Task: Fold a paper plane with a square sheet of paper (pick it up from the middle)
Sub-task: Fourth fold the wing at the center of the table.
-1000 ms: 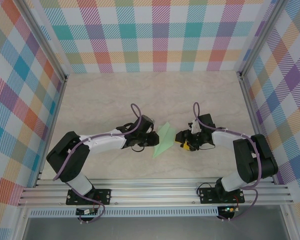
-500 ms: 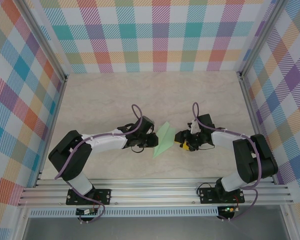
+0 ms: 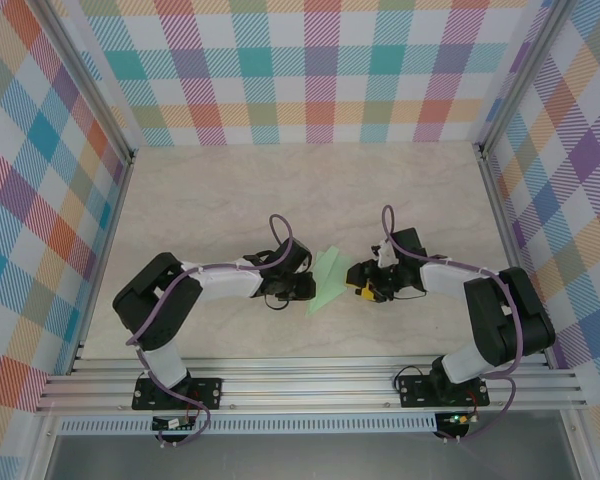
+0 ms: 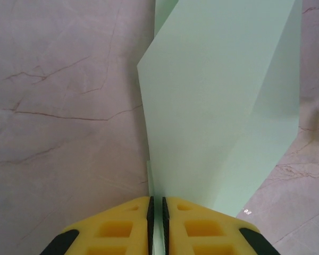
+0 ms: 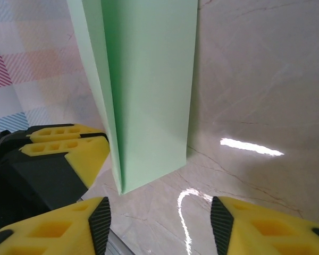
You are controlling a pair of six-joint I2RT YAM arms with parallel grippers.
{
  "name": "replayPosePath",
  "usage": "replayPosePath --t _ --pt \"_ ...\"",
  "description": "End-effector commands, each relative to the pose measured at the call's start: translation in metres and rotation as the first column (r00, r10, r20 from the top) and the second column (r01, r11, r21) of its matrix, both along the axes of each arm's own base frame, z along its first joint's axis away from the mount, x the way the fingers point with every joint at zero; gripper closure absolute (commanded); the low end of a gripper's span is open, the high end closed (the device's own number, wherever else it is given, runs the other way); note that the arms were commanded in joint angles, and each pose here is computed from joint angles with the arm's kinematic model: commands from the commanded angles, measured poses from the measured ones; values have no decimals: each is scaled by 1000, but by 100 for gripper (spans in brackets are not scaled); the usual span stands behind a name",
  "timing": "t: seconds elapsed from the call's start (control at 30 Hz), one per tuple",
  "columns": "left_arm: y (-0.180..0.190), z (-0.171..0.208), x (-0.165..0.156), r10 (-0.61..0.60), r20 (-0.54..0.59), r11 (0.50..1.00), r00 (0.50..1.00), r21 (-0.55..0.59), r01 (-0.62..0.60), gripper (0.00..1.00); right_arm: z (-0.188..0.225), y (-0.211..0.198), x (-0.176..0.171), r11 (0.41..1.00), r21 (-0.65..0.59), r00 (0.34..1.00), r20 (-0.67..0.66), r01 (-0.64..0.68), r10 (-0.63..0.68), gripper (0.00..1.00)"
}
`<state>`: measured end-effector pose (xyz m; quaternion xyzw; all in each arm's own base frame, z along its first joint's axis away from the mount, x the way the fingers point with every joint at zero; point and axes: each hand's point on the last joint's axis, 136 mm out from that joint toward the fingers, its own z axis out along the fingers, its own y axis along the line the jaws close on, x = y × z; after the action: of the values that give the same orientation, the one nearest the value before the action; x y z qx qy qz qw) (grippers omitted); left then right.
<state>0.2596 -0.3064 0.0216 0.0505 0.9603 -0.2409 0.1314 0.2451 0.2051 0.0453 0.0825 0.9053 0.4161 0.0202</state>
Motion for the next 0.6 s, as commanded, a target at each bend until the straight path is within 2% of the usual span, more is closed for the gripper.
replayPosePath --t 0.0,0.27,0.57 --pt "-6 -2 4 -8 -6 999 1000 -33 7 85 14 13 9 999 40 999 33 -22 21 53" --pt "-10 -9 0 -31 -31 999 999 -42 30 85 27 45 20 996 42 995 70 -77 74 72" --pt "-11 -10 -2 -36 -38 998 999 -53 34 85 17 72 39 993 41 993 52 -113 111 79"
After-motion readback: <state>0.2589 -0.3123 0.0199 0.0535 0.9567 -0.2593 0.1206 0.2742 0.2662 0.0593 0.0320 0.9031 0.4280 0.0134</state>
